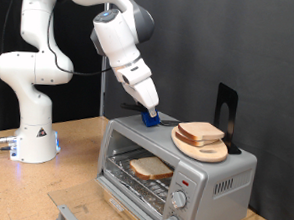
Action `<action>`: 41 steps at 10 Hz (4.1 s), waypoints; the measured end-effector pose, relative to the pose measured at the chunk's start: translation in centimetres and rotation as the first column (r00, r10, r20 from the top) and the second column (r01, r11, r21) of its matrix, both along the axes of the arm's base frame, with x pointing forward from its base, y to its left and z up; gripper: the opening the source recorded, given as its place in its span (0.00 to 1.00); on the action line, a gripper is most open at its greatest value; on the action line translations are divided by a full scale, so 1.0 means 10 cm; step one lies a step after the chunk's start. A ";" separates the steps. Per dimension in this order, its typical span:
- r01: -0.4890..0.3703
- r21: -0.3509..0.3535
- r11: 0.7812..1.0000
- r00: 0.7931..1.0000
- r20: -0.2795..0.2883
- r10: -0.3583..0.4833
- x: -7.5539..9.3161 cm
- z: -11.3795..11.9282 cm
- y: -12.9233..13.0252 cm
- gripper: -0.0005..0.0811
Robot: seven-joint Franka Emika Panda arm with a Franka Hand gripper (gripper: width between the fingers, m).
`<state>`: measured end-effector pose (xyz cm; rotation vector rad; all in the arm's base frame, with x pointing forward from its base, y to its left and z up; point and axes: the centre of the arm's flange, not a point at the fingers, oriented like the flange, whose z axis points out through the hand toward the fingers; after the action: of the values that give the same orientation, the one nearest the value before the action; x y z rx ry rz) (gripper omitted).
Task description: Make a piece of toast with the oven
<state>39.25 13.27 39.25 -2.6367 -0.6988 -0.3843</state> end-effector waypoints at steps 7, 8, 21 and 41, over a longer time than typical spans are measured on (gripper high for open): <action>0.045 0.050 0.998 0.999 -0.032 -0.043 0.05 0.18 -0.14 0.84; 0.050 0.083 0.995 0.998 -0.053 -0.046 0.07 0.28 -0.24 0.84; 0.101 0.298 0.949 0.995 -0.054 -0.089 0.18 1.03 -1.45 0.84; 0.259 0.296 0.919 0.724 -0.690 0.018 0.18 0.94 -2.72 0.84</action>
<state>41.08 -13.91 48.63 -2.2001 -0.1683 0.3961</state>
